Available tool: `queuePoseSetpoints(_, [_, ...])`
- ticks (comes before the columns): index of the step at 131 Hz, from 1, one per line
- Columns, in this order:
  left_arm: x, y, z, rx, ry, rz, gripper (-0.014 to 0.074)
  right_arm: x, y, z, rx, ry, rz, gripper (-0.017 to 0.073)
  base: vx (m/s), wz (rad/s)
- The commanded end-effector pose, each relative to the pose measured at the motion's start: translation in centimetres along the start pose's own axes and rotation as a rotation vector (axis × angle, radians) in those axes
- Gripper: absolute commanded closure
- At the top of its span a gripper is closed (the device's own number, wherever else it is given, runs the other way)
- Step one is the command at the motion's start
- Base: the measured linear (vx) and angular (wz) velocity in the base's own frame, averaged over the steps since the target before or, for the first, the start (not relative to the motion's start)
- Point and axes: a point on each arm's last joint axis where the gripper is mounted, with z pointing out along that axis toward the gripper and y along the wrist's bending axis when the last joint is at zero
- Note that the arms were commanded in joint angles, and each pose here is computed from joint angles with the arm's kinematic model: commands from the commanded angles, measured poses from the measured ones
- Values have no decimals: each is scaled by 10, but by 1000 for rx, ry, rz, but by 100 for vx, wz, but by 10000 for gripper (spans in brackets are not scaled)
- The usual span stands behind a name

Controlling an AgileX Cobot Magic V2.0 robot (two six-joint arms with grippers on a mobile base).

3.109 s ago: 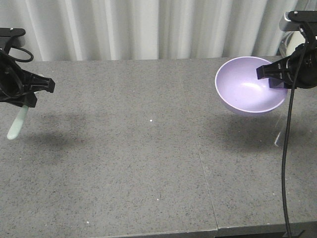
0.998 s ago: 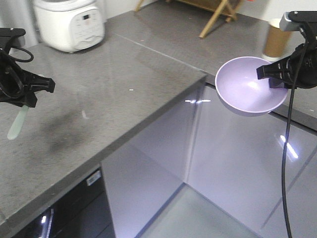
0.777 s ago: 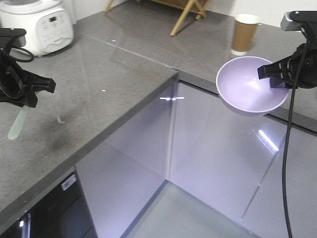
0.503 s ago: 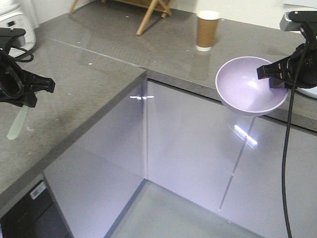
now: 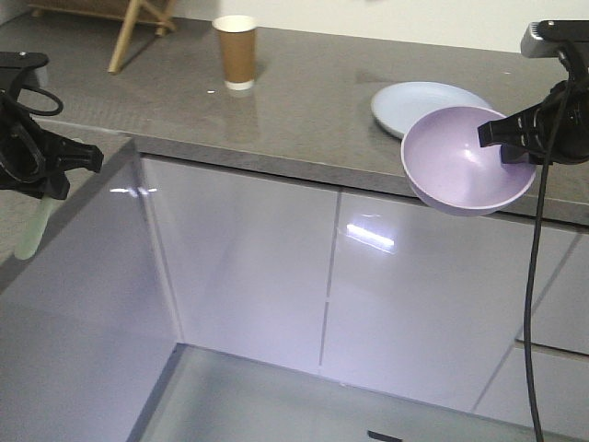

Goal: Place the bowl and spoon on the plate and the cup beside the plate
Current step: 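Drive the base to the counter with the light blue plate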

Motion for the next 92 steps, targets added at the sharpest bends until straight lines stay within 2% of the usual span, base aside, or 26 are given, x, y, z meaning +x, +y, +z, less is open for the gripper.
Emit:
queuePoseSetpoints(1, [-4,-3,-24,11,-98,-1,601,-13,2,-23,9,-123,-2,563,-3,-45])
queuePoseSetpoints(42, [-4,-3,-24,11,-98,-1,601,-13,2,-23,9,-123,-2,563,-1,-34])
queuePoseSetpoints(92, [-4,-3,-24,11,-98,-1,601,-13,2,-23,9,-123,-2,563,1,-10])
